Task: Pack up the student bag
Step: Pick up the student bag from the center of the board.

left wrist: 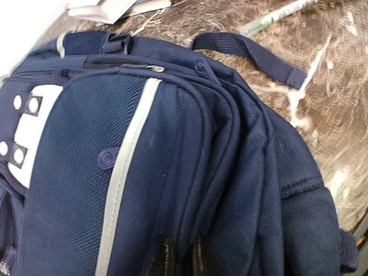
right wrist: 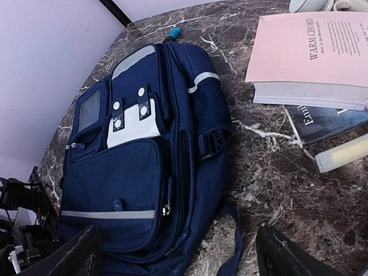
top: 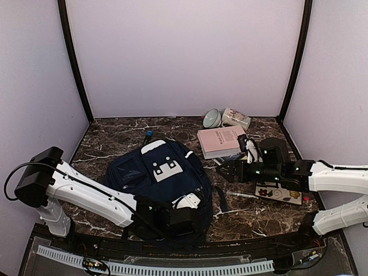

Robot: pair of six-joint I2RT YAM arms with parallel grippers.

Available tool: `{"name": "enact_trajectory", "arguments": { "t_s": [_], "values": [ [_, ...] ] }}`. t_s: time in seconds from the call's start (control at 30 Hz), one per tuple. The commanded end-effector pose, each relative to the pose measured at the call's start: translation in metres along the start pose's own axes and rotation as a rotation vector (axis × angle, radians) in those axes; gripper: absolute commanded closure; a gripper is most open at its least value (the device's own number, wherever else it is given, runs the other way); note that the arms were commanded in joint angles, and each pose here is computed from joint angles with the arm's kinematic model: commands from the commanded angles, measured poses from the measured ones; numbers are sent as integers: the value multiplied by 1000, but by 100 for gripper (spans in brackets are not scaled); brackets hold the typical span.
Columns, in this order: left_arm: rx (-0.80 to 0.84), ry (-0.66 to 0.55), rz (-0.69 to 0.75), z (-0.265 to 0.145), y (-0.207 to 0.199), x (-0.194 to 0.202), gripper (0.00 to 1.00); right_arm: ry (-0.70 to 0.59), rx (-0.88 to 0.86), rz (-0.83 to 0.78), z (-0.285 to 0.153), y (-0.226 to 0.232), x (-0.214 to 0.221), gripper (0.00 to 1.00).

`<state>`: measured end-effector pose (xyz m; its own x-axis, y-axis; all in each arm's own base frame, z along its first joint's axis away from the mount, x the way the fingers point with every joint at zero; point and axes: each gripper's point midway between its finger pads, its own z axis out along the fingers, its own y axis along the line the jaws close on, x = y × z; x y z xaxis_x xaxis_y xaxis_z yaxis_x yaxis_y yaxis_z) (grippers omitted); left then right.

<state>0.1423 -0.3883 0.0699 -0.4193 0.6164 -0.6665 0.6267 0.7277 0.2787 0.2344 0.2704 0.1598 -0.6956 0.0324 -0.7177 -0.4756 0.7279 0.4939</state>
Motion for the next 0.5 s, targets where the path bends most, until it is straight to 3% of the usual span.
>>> {"name": "enact_trajectory", "arguments": {
  "t_s": [0.0,0.27,0.47],
  "values": [
    [-212,-32,-27,-20,61,3,100,25,-57,-1,8,7,9,8],
    [-221,-122,-174,-50,95,1,100,71,-139,5,27,23,17,14],
    [-29,-255,-237,-70,89,-13,100,101,-181,6,45,35,23,21]
  ]
}}
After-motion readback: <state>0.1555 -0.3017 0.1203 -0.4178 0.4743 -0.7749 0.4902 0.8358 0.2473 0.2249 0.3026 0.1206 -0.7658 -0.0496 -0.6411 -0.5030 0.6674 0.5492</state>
